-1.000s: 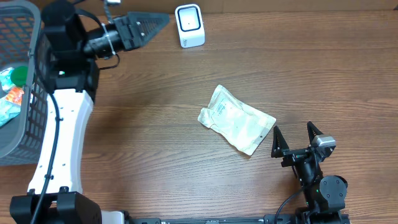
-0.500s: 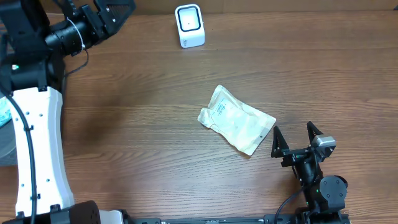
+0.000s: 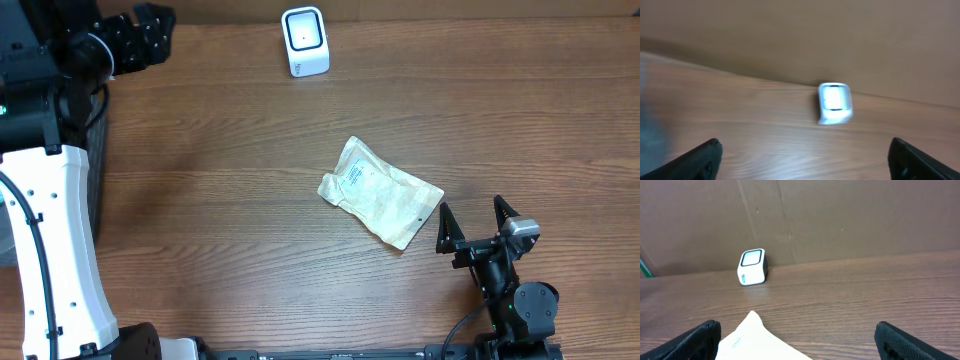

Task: Scan the item barcode
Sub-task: 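Move the left gripper back over the grey basket, then grasp the orange snack packet in the basket with the left gripper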

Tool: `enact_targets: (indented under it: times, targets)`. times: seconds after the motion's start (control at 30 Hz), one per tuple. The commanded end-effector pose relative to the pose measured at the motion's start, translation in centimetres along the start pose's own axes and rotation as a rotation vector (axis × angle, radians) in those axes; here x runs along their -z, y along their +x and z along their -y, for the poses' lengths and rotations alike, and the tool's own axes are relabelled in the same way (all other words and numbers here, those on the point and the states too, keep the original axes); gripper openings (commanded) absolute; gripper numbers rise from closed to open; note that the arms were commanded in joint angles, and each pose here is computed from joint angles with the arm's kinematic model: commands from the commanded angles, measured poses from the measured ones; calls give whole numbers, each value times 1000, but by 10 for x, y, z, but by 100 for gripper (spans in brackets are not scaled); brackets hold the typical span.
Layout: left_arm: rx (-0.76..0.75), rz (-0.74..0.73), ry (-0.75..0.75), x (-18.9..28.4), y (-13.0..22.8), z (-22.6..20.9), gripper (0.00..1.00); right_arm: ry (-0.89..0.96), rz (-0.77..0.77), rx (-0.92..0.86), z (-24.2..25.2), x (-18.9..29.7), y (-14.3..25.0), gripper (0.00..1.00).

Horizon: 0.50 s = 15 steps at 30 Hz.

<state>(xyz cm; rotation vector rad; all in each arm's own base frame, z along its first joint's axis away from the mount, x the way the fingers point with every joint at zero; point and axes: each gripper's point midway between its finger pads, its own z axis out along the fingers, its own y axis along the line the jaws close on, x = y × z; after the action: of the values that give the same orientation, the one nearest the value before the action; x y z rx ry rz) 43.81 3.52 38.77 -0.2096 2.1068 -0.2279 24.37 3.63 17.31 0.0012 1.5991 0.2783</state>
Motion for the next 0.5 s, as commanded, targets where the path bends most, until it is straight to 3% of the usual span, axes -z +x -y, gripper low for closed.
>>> enact_targets:
  times: [0.0, 0.27, 0.47]
  targets:
    - [-64, 53, -325, 15, -15, -56, 95, -3, 4, 5, 0, 0, 2, 100]
    - [-61, 56, -662, 41, -16, -120, 93, -3, 4, 5, 0, 0, 2, 100]
    - [181, 81, -747, 54, -6, -170, 100, -3, 4, 5, 0, 0, 2, 100]
